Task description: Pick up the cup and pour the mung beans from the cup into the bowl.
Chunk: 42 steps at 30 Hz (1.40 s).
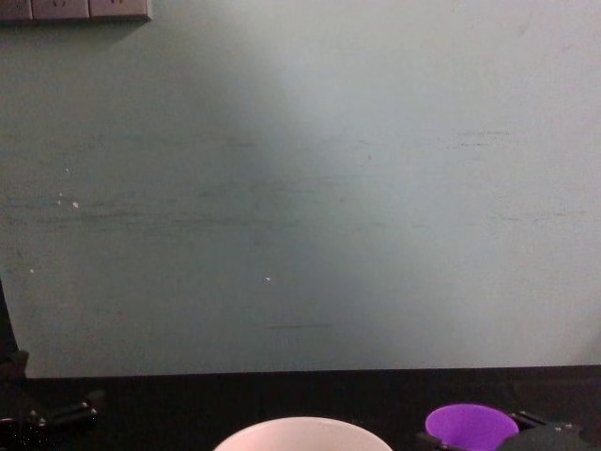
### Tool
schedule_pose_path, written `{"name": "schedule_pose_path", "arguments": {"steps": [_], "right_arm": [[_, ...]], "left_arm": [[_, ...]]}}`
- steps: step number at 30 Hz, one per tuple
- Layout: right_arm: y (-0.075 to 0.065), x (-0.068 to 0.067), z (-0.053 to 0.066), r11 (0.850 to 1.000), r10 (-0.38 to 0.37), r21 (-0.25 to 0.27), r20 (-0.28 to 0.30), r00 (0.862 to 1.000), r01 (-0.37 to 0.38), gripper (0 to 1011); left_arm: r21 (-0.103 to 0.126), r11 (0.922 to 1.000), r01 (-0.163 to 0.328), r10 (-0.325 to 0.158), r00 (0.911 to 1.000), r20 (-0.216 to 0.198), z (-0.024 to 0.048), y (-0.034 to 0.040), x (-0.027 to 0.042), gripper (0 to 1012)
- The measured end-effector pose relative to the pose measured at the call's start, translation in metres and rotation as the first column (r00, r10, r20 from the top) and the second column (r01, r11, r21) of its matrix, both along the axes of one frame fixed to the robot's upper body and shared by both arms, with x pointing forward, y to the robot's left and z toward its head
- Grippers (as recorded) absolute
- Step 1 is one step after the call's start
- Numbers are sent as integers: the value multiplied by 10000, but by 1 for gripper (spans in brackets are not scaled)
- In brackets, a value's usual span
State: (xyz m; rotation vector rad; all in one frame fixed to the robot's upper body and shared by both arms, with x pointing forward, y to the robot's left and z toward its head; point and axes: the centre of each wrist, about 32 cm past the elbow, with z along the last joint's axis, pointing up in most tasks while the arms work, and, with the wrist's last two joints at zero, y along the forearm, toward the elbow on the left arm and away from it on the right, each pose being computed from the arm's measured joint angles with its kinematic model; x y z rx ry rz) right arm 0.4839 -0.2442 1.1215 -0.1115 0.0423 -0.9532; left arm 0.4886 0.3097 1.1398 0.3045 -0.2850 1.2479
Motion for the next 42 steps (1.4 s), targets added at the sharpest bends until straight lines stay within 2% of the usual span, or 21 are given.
{"name": "schedule_pose_path", "arguments": {"steps": [6, 14, 23, 25, 31, 34, 37, 42], "right_arm": [[-7, -1, -4, 10000, -26, 54, 7, 10000, 26, 1002], [-11, -13, 35, 9999, -75, 109, 142, 9999, 73, 1000], [-58, -80, 294, 9994, -306, 213, 958, 9949, 287, 1000], [-121, -95, 378, 9985, -529, 231, 1189, 9915, 505, 1000], [-310, -129, 468, 9910, -1340, 238, 1387, 9812, 1320, 1000], [-438, -174, 464, 9770, -2129, 178, 1329, 9680, 2124, 1000], [-491, -193, 430, 9692, -2459, 156, 1236, 9614, 2458, 1000], [-551, -228, 249, 9588, -2835, 51, 746, 9561, 2840, 1002]], "left_arm": [[0, 10000, 0, 0, 10000, 0, 0, 0, 0, 1000], [0, 10000, 0, 0, 10000, 0, 0, 0, 0, 1000], [0, 10000, 0, 0, 10000, 0, 0, 0, 0, 1000], [0, 10000, -1, 1, 10000, 1, 0, 0, 0, 1000], [0, 10000, 0, 0, 10000, 1, 0, 0, 0, 1000], [0, 10000, 0, 0, 10000, 1, 0, 0, 0, 1000], [0, 10000, 0, 0, 10000, 0, 0, 0, 0, 1000], [0, 10000, 0, 0, 10000, 0, 0, 0, 0, 1000]]}}
